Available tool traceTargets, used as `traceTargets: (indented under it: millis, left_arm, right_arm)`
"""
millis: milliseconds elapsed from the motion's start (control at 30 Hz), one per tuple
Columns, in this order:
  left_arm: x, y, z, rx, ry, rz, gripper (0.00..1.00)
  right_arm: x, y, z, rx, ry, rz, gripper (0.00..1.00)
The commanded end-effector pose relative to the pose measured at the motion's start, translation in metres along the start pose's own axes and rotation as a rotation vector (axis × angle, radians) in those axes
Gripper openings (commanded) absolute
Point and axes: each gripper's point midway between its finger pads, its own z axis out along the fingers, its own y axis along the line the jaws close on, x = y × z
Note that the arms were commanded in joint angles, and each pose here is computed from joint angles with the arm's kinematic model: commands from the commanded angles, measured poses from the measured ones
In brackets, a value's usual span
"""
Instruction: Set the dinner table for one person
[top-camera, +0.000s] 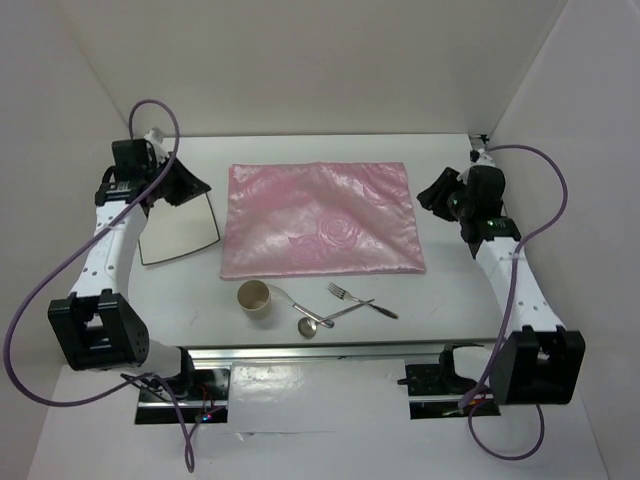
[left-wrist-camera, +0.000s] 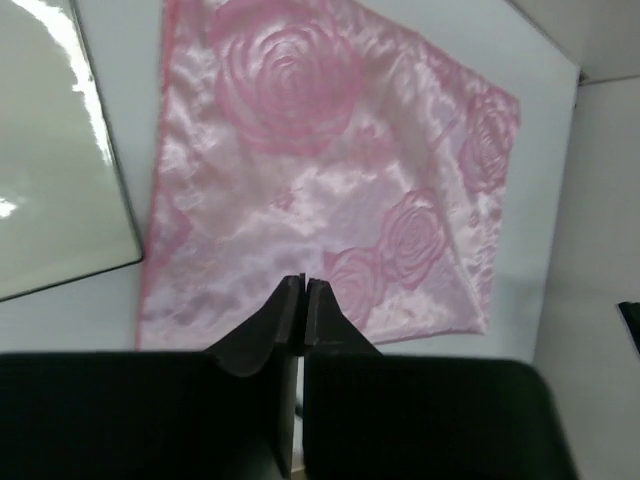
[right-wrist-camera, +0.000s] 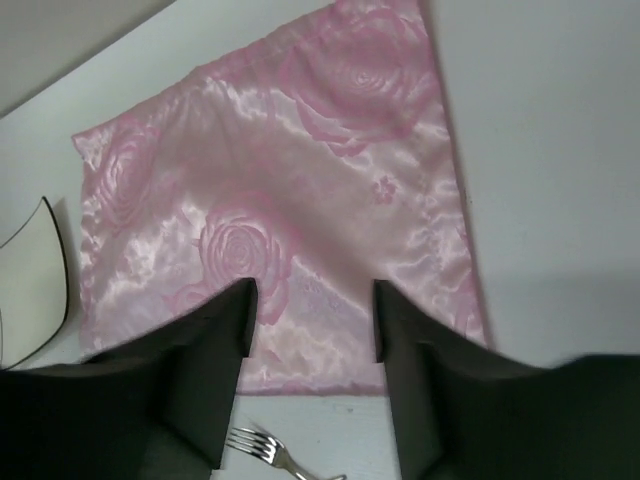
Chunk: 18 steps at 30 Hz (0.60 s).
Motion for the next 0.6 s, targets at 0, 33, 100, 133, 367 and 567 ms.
traceTargets:
  millis: [0, 33, 100, 133, 367, 567]
  left_arm:
    - [0.0, -0.023, 0.028, 0.034, 0.042, 0.045, 0.05]
    - [0.008, -0.024, 0.038, 0.025, 0.085, 0.042, 0.0]
    - [0.034, -0.02, 0.057, -0.021, 0.192, 0.033, 0.0]
    - [0.046, -0.011, 0.073, -0.054, 0.241, 0.023, 0.0]
    - [0.11, 0.03, 0.103, -0.232, 0.392, 0.023, 0.0]
    - [0.154, 0.052, 0.118, -0.294, 0.505, 0.028, 0.0]
  right_arm:
    - [-0.009, 0.028, 0.022, -0.069, 0.056, -0.012, 0.46]
    - [-0.001, 0.031, 0.031, -0.067, 0.097, -0.014, 0.35]
    - [0.03, 0.035, 0.057, -0.034, 0.235, -0.02, 0.09]
    - [0.04, 0.033, 0.064, -0.021, 0.28, -0.032, 0.03]
    - [0.116, -0.002, 0.083, 0.114, 0.52, -0.008, 0.0]
    - [0.148, -0.015, 0.081, 0.131, 0.585, -0.004, 0.0]
